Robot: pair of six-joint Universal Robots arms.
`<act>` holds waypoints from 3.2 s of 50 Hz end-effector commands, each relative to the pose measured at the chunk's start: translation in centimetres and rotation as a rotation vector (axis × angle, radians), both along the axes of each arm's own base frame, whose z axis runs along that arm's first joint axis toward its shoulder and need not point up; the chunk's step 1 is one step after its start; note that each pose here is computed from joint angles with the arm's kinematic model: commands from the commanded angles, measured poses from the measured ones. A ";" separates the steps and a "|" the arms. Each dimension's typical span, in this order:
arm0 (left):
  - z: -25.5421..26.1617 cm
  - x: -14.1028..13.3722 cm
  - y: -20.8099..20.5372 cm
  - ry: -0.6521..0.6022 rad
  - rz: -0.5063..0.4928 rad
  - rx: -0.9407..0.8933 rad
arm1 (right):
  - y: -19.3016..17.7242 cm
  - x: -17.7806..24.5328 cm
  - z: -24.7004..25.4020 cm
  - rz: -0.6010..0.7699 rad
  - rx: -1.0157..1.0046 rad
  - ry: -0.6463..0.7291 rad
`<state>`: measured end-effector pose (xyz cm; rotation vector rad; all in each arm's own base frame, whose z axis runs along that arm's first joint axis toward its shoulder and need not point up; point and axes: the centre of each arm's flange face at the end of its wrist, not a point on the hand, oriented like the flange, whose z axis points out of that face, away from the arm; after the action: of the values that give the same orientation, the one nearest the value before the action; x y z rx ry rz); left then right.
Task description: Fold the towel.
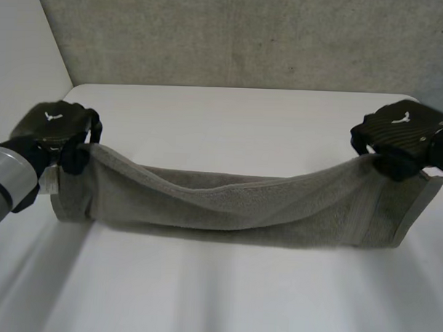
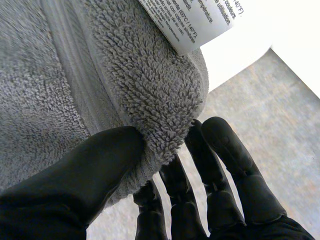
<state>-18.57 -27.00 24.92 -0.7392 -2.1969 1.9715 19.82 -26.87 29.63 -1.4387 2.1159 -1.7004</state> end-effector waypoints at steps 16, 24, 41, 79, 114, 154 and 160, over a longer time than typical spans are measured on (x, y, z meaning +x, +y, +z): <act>-7.5 -0.9 -7.3 -0.022 0.006 0.165 | -5.7 2.0 -9.1 0.002 0.128 0.040; -8.2 -1.7 -8.6 -0.065 -0.020 0.141 | -7.2 3.1 -10.6 0.001 0.097 0.058; -6.1 -1.6 -10.1 -0.206 0.025 0.005 | -8.2 4.4 -8.4 -0.021 -0.066 0.030; -3.9 -0.7 -9.5 -0.290 0.117 -0.114 | -6.6 3.4 -4.2 -0.111 -0.109 -0.114; -9.2 0.3 -4.4 -0.276 -0.021 0.060 | -0.7 -2.7 -14.7 -0.159 0.135 -0.004; -11.7 -0.6 -4.5 -0.296 -0.015 0.081 | -5.6 -8.1 -14.5 -0.316 0.000 0.107; -10.1 -0.7 -4.0 -0.278 -0.010 0.058 | -6.7 -10.0 -13.9 -0.351 -0.029 0.156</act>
<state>-19.18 -31.45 13.25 -1.0938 -2.4000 1.8545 11.54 -32.59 15.15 -1.2781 2.5182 -1.7559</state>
